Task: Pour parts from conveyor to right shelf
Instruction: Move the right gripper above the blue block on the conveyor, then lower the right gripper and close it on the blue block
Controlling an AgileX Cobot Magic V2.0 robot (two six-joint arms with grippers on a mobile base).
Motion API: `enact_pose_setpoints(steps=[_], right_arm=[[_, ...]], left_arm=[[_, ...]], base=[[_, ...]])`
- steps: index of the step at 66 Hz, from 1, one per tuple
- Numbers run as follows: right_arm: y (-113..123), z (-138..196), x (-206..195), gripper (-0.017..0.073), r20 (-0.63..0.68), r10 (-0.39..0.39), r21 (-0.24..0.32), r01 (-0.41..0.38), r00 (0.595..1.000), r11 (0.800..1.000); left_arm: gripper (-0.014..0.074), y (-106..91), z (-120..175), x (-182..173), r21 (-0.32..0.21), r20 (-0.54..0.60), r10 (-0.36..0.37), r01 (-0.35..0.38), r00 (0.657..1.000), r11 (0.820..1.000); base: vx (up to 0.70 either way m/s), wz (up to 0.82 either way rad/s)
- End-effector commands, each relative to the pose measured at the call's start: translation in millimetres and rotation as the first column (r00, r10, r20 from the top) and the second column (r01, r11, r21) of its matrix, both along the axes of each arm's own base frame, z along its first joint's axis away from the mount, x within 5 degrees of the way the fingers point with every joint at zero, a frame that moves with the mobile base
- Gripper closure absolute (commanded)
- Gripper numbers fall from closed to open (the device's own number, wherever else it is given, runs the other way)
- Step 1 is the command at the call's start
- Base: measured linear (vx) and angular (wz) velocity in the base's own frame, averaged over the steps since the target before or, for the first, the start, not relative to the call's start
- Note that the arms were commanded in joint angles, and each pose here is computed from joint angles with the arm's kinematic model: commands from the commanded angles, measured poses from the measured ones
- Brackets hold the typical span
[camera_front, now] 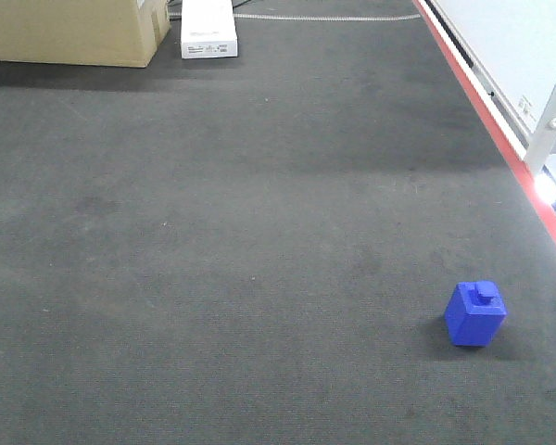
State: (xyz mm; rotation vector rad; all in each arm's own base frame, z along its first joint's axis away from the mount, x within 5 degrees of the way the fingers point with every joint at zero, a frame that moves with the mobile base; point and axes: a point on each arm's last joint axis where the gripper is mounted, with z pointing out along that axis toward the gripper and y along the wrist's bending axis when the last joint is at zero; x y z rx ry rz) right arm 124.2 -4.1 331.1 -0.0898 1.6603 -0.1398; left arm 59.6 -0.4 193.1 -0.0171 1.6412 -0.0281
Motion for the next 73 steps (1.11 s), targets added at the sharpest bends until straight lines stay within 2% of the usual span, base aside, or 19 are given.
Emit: enact_pose_setpoints(steps=[1, 10, 17, 25, 36, 41, 48, 54, 69, 72, 73], right_arm=[[0.0, 9.6, 14.3, -0.0161, 0.040, 0.009, -0.035, -0.008, 0.999, 0.999], [0.6, 5.0, 30.1, -0.0162, 0.033, 0.020, -0.041, -0.019, 0.999, 0.999], [0.7, 7.1, 37.7, -0.0143, 0.020, 0.019, -0.013, -0.019, 1.000, 1.000], [-1.6, 13.4, 45.5, -0.0132, -0.111, -0.010, 0.047, 0.015, 0.994, 0.999], [-2.0, 28.9, 62.9, -0.0127, -0.308, -0.016, 0.120, 0.056, 0.951, 0.991], [0.1, 32.9, 73.3, -0.0124, -0.417, 0.006, 0.142, 0.058, 0.909, 0.988], [10.5, 38.7, 89.0, -0.0113, -0.524, 0.066, 0.102, -0.014, 0.849, 0.995], [20.4, 38.6, 102.3, -0.0094, -0.590, 0.097, 0.106, -0.042, 0.802, 0.993], [25.5, 10.0, 138.2, -0.0042, -0.772, 0.086, 0.114, 0.005, 0.630, 0.993], [25.8, 3.0, 144.1, -0.0039, -0.802, 0.081, 0.109, 0.010, 0.592, 0.994], [25.8, -1.4, 146.6, -0.0039, -0.820, 0.078, 0.104, 0.013, 0.567, 0.995]], left_arm=[[0.0600, -0.4, 12.9, 0.9, -0.017, 0.082, -0.005, 0.006, 0.997, 1.000], [0.0600, -0.4, 12.9, 0.9, -0.017, 0.082, -0.005, 0.006, 0.997, 1.000], [0.0600, -0.4, 12.9, 0.9, -0.017, 0.082, -0.005, 0.006, 0.997, 1.000], [0.0600, -0.4, 12.9, 0.9, -0.017, 0.082, -0.005, 0.006, 0.997, 1.000], [0.0600, -0.4, 12.9, 0.9, -0.017, 0.082, -0.005, 0.006, 0.997, 1.000], [0.0600, -0.4, 12.9, 0.9, -0.017, 0.082, -0.005, 0.006, 0.997, 1.000], [0.0600, -0.4, 12.9, 0.9, -0.017, 0.082, -0.005, 0.006, 0.997, 1.000], [0.0600, -0.4, 12.9, 0.9, -0.017, 0.082, -0.005, 0.006, 0.997, 1.000], [0.0600, -0.4, 12.9, 0.9, -0.017, 0.082, -0.005, 0.006, 0.997, 1.000], [0.0600, -0.4, 12.9, 0.9, -0.017, 0.082, -0.005, 0.006, 0.997, 1.000], [0.0600, -0.4, 12.9, 0.9, -0.017, 0.082, -0.005, 0.006, 0.997, 1.000]], base=[[0.00, 0.00], [0.00, 0.00], [0.00, 0.00], [0.00, 0.00], [0.00, 0.00], [0.00, 0.00], [0.00, 0.00], [0.00, 0.00], [0.00, 0.00], [0.00, 0.00], [0.00, 0.00]])
